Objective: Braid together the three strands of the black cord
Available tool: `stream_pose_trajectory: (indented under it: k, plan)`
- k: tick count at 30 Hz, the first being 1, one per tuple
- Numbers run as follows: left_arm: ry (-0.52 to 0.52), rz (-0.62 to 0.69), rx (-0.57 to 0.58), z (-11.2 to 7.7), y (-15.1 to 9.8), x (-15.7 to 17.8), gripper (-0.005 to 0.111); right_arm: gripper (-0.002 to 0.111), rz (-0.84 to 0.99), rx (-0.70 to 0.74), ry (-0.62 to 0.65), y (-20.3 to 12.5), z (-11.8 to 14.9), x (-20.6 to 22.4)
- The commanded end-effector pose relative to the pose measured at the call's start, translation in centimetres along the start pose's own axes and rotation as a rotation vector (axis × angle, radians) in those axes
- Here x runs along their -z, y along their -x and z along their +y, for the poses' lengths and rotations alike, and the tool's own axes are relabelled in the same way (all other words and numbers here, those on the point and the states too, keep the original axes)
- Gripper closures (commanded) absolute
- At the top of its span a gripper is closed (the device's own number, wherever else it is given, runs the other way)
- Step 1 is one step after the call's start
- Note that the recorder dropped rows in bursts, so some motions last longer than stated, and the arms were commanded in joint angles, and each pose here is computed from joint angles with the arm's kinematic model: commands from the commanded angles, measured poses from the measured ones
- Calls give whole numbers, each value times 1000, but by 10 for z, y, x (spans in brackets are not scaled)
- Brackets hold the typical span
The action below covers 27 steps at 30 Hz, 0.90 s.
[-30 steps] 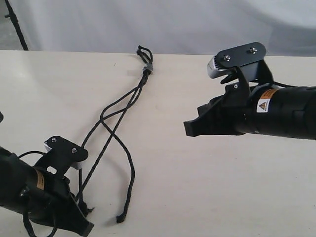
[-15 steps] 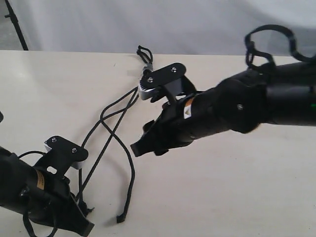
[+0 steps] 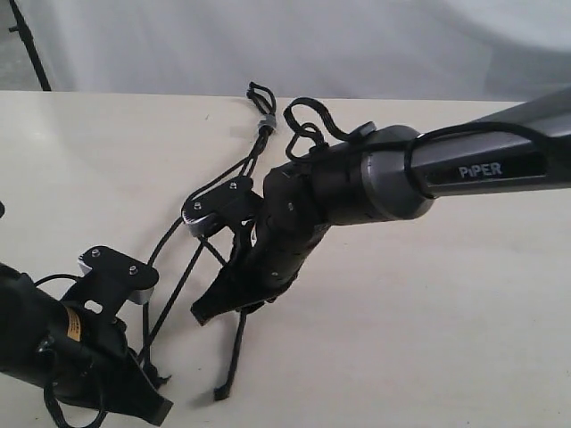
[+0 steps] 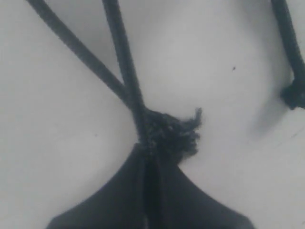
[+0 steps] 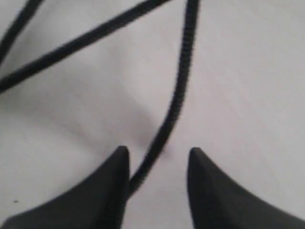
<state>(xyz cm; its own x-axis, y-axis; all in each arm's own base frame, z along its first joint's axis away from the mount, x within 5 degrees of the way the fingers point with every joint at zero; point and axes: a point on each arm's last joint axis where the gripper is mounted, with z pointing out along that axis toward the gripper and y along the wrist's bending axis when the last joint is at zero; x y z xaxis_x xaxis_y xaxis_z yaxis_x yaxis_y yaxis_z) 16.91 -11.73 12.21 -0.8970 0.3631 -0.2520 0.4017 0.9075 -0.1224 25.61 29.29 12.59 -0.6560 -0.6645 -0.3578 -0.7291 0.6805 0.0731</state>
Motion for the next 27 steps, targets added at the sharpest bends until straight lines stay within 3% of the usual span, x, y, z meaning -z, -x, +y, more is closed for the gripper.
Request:
stream_pose_trajectory:
  k: [1, 4, 18, 27]
  plan:
    - [-14, 181, 16, -2, -21, 0, 107, 96, 22, -21, -20, 0, -18, 1]
    - [-14, 181, 16, -2, -21, 0, 107, 109, 66, -30, -18, -4, -21, 2]
    - [-14, 181, 16, -2, -21, 0, 107, 109, 308, 14, -31, -34, -23, 4]
    - [-14, 181, 16, -2, -21, 0, 107, 109, 333, -68, -144, -59, -51, 24]
